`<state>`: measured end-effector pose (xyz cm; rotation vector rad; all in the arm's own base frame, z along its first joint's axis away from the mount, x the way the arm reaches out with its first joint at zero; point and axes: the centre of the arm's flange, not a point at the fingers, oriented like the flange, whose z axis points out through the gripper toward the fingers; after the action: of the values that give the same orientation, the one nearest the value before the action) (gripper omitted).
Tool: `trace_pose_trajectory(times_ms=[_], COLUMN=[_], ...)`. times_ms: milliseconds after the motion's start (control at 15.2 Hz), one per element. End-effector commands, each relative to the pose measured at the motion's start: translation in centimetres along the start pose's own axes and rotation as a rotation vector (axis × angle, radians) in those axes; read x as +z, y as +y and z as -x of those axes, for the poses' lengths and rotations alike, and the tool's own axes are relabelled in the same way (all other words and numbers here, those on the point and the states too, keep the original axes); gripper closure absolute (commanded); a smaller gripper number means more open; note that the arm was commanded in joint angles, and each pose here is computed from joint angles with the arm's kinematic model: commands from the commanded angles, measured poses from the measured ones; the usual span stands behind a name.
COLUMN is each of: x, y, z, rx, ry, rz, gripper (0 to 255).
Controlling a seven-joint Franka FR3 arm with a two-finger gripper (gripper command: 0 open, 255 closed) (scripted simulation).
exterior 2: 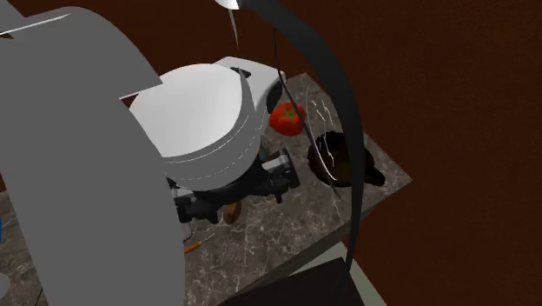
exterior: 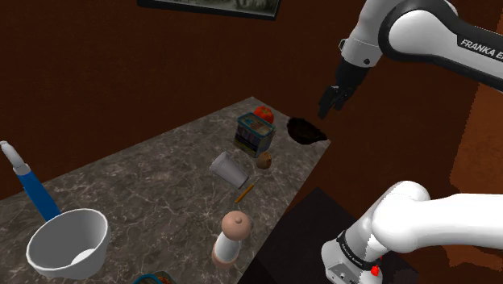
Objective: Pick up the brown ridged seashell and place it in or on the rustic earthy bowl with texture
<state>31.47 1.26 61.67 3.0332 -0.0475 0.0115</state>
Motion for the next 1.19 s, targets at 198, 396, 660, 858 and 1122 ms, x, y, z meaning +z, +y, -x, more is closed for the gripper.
trace_pose_trajectory(times_ms=[198,396,660,858,1122], x=[3.5,7.0,11.7,15.3,20.0], y=[-0.6,-1.3,-2.2,-2.9,-3.9], z=[-1.8,-3.5,-5.8,-7.5,-9.7], rx=[0.016,0.033,0.055,0.071,0.093], ry=[-0.009,-0.017,-0.029,-0.037,-0.049], rz=[-0.014,-0.027,-0.045,-0.059,-0.077], gripper=[0,0,0,0,0])
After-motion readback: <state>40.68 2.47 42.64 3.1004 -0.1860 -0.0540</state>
